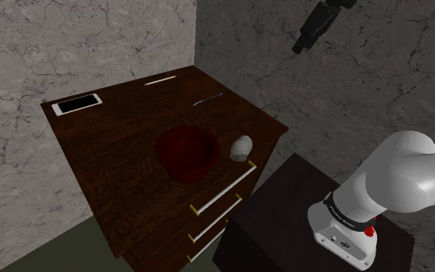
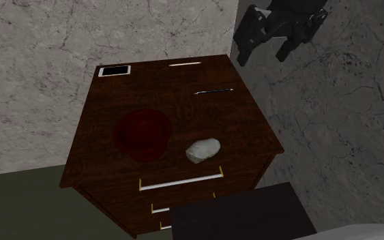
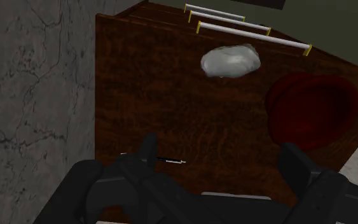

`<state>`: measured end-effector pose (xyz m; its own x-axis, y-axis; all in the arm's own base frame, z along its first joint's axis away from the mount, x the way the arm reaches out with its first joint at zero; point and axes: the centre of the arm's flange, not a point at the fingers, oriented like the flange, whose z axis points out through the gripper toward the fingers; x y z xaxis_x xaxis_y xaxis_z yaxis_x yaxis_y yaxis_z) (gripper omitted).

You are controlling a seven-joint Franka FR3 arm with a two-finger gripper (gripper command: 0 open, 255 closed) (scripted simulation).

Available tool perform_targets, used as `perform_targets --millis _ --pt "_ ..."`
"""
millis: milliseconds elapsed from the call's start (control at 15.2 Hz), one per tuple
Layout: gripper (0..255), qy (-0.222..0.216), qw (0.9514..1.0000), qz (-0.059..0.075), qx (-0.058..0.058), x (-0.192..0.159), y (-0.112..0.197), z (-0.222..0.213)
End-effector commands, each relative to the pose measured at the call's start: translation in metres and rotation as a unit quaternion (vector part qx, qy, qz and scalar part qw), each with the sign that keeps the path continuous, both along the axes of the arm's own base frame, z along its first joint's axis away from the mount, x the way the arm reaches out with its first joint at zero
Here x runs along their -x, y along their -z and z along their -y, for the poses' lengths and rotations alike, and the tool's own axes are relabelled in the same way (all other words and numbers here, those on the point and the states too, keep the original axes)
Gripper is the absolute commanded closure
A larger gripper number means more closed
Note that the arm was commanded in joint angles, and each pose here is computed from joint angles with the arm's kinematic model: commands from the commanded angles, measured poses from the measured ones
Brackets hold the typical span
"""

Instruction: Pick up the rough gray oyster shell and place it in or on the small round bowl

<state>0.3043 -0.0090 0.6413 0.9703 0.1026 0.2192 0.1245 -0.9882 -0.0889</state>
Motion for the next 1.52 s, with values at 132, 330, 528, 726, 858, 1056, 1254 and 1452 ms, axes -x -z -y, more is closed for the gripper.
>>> perform_targets --millis 132,330,528,726,858,1056,1254,1452 --pt "0 0.045 0.9989 -0.016 0.004 -0.005 0.023 -0.015" --pt "0 0.112 0.9929 -0.039 0.009 -0.013 0.057 -0.037" --pt "0 0.178 0.9819 -0.062 0.015 -0.023 0.093 -0.057" --pt "0 0.244 0.9659 -0.085 0.02 -0.033 0.129 -0.075" --pt "0 0.287 0.9524 -0.1 0.024 -0.041 0.153 -0.086" --pt "0 0.35 0.9282 -0.122 0.029 -0.052 0.19 -0.101" --pt "0 0.412 0.8993 -0.143 0.035 -0.063 0.228 -0.114" --pt "0 0.471 0.8658 -0.164 0.04 -0.075 0.266 -0.126"
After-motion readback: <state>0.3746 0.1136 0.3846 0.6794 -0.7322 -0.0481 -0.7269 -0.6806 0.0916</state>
